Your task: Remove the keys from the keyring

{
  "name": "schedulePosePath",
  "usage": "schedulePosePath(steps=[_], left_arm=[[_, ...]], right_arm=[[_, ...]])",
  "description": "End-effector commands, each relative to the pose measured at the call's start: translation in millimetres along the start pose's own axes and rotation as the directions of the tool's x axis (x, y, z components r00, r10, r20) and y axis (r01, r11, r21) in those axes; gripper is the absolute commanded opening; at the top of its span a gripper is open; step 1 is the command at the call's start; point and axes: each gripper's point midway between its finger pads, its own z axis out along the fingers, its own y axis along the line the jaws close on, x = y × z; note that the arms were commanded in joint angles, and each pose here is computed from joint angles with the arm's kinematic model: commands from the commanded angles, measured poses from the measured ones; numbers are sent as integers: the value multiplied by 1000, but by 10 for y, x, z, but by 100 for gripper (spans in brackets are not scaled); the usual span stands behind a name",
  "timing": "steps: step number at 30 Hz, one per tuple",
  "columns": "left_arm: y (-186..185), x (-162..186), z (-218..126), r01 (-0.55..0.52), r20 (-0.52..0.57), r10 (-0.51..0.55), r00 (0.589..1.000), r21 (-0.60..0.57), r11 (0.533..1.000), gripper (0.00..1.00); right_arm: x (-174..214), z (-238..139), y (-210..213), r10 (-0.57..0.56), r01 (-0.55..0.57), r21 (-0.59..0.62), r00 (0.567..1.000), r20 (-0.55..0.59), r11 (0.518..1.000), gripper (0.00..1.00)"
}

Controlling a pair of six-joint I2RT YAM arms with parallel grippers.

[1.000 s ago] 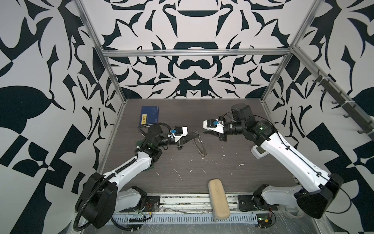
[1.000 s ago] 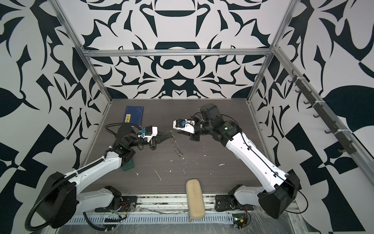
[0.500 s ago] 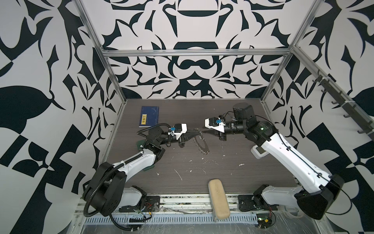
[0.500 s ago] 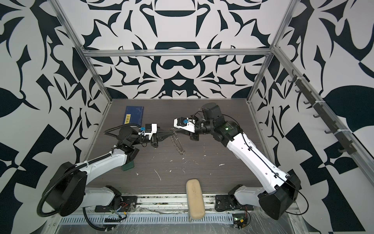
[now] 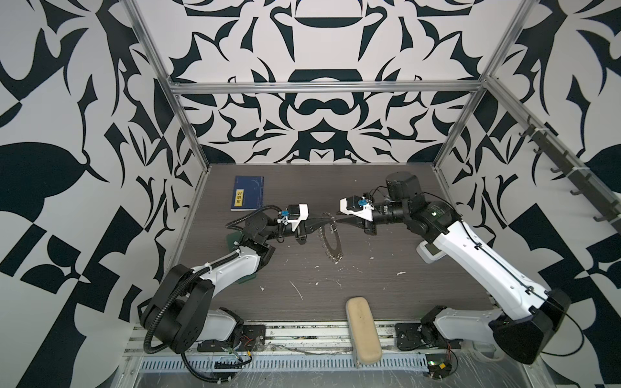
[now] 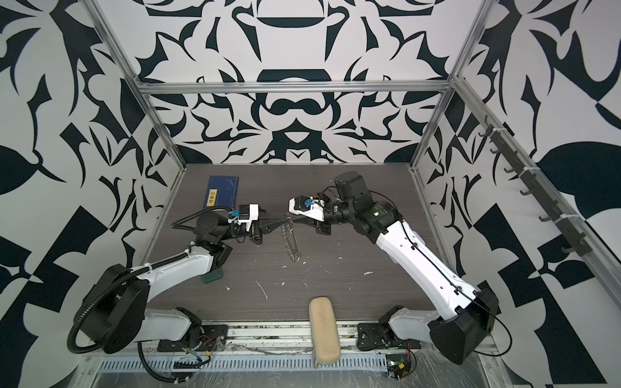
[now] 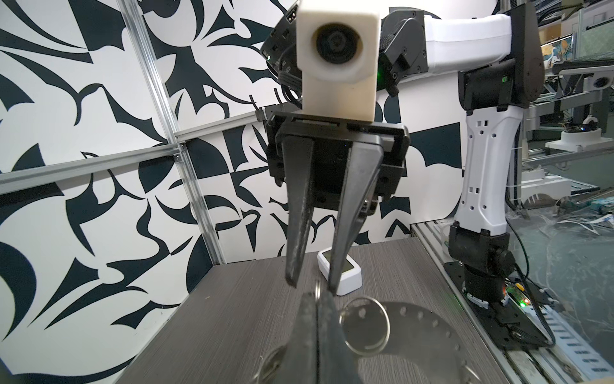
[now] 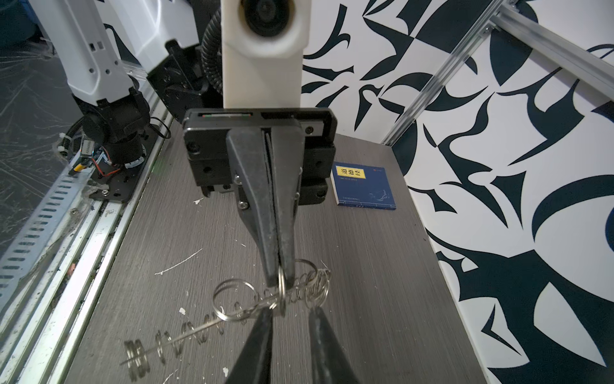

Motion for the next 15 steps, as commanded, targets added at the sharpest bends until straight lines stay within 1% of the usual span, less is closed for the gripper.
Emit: schedulePosePath(steps=[1, 4, 7, 8, 9, 11, 12, 14, 15], left_arm=[[-28, -115, -18, -34, 34, 34, 999, 11, 999, 0], [-24, -125, -12, -35, 34, 35, 999, 13, 999, 0], [-27, -122, -12, -36, 32, 35, 999, 16, 999, 0], [-30, -128, -13, -36, 32, 36, 999, 16, 999, 0], [-32, -121, -13, -34, 30, 33, 999, 18, 999, 0], [-31, -107, -15, -34, 23, 34, 999, 15, 999, 0], [-19, -93, -24, -33, 18, 33, 999, 5, 999, 3], [16, -62, -45, -32, 4, 32, 999, -22, 999, 28], [21, -35, -62, -30, -8, 29, 1000, -28, 999, 31]], right_arm=[[-133, -1, 38, -13, 13, -28, 999, 35, 1000, 19], [-119, 36, 60, -15, 16, -46, 1000, 25, 999, 14], [-103, 59, 60, -11, 12, -54, 1000, 20, 998, 12], [-107, 62, 61, -13, 14, -56, 1000, 20, 998, 8], [-106, 64, 63, -15, 16, -60, 1000, 18, 998, 0], [-122, 50, 60, -20, 21, -62, 1000, 13, 998, 0], [-133, 39, 56, -24, 24, -61, 1000, 9, 998, 0], [-117, 24, 42, -31, 30, -59, 999, -16, 998, 0], [-102, 18, 36, -39, 37, -59, 998, -38, 998, 0]])
